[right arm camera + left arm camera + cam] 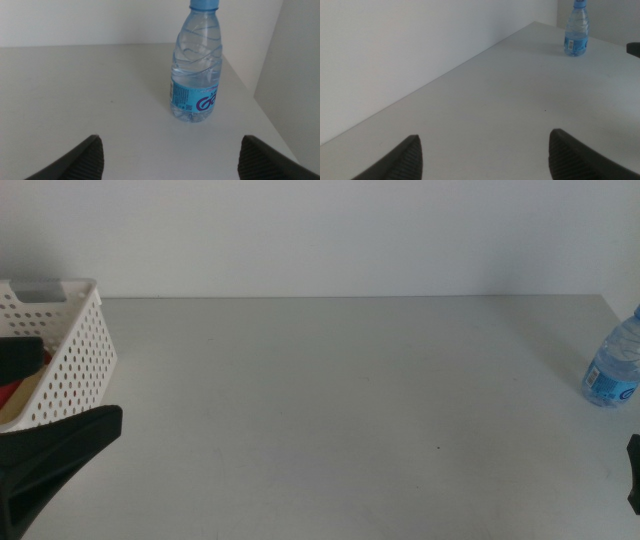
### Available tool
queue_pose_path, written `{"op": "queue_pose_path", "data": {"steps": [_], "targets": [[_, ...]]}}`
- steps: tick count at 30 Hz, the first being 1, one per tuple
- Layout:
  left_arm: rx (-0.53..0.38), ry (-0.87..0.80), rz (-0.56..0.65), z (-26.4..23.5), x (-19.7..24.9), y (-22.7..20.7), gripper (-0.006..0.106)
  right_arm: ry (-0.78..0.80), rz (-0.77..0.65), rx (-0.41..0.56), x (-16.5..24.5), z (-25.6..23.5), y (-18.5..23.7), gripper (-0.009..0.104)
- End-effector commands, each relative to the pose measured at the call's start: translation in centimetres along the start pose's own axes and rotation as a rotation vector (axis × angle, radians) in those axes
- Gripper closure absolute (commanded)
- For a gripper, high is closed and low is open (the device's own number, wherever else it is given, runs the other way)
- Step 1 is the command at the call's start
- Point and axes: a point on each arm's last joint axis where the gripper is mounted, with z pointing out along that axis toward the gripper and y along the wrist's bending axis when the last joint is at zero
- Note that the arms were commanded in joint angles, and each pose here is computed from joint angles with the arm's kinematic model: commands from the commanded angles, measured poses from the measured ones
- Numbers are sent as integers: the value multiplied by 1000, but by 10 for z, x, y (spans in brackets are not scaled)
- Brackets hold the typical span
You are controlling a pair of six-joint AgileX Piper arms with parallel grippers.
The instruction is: Use arms to grab the bottles and put them into the dustbin to the left of the table.
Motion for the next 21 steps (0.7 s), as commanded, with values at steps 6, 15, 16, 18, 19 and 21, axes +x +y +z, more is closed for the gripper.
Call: {"op": "queue_pose_path", "data": {"steps": [6, 15, 16, 18, 19, 21], "targets": [[-3, -95, -14, -3, -14, 1, 18, -186, 67, 28, -14, 13, -3, 1], [-3, -95, -14, -3, -14, 1, 18, -168, 60, 31, -24, 75, 1, 1], [-3, -95, -14, -3, -14, 1, 18, -159, 46, 33, -23, 81, 1, 1], [-3, -95, -14, -3, -14, 1, 18, -143, 27, 42, -20, 93, 1, 1], [-3, -95, -14, -3, -14, 1, 18, -136, 15, 51, -19, 99, 1, 1], [-3, -95, -14, -3, -14, 1, 18, -125, 2, 72, -17, 109, 0, 1]]}}
